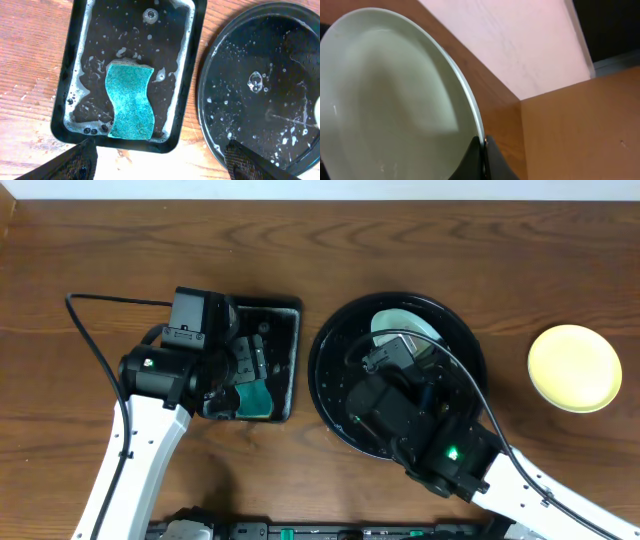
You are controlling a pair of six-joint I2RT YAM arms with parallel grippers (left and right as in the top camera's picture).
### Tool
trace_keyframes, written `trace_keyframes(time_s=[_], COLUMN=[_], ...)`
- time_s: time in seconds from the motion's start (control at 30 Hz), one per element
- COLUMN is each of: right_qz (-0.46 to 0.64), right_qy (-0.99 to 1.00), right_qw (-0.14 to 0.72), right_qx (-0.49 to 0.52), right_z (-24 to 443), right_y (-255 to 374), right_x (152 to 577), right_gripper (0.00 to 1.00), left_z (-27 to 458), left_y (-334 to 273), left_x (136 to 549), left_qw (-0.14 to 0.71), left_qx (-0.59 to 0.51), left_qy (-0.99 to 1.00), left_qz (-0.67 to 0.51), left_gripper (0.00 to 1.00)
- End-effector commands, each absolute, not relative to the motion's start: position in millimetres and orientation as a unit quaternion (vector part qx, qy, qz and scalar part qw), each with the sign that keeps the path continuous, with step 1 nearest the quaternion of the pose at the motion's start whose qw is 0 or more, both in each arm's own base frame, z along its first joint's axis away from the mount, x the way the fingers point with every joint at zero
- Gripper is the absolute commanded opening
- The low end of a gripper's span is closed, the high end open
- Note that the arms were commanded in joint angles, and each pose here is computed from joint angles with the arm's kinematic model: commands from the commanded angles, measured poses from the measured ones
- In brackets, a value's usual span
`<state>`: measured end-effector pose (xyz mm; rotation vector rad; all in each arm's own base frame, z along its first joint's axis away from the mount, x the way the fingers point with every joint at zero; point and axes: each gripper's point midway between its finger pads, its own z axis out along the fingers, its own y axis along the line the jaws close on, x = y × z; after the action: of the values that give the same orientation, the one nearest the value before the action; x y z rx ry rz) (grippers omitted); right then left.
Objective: Clean dirty plates on tray and stack at the side
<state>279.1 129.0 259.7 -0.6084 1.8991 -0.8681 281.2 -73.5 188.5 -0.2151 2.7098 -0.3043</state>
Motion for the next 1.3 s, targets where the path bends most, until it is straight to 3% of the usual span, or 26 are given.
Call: trace_keyframes(time_s=[0.0, 1.27], right_qz=[-0.363, -0.367], right_qy=[0.761, 0.756], right_qw=[0.484, 0.482], right_qx=[-0.236, -0.248], right_z=[282.3, 284.3], right_y=[125.8, 126.4], right_x=[276.6, 275.3], right_gripper=[0.01, 0.01], left_z=[190.4, 190.4], left_y=[-72.5, -72.5], left_x=[281.6, 281.6], left_qw=[0.203, 0.203], left_qx=[-0.074, -0.074], left_qy=[0.970, 0.970], left_qz=[-0.107, -0.107], left_gripper=[0.82, 0.82])
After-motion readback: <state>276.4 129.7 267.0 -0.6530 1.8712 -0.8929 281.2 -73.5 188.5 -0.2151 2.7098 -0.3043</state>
